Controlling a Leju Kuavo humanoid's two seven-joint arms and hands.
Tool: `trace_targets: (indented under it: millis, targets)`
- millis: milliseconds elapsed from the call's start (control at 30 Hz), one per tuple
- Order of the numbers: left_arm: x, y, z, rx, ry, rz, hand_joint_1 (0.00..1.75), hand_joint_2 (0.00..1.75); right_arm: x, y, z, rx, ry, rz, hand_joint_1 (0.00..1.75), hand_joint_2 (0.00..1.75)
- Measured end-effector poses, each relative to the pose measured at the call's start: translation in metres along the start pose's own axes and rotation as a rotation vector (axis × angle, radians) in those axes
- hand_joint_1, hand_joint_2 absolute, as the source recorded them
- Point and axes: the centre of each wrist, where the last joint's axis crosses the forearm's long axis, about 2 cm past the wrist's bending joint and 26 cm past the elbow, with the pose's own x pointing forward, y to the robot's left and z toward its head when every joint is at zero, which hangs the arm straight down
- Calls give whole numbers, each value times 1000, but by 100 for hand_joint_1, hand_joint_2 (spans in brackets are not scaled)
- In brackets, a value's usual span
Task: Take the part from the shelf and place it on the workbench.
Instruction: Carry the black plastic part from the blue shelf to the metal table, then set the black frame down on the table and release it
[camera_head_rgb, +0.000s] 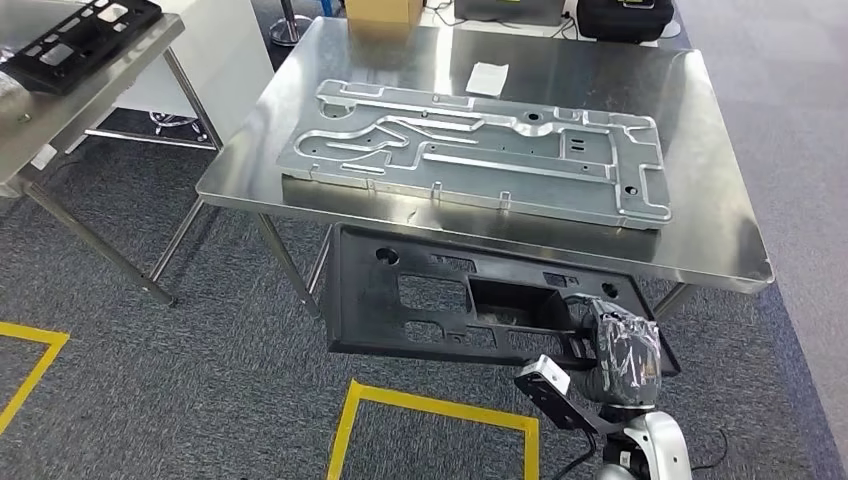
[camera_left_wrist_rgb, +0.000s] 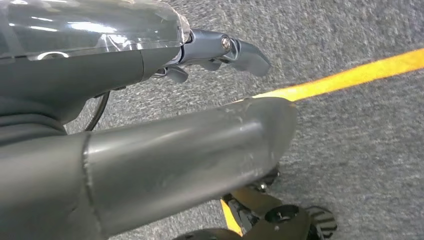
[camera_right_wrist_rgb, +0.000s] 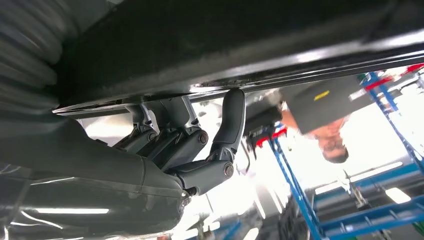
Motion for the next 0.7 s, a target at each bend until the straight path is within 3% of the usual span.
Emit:
trace_targets:
  millis: [367,700]
  targets:
    - [0,2,0,-15,-2,-16,0,0,31,14,-49,89,-208,245,175,175]
    - [1,2,-1,-26,-3,-24,0,0,39,25,-74,145,-360,410,175,175]
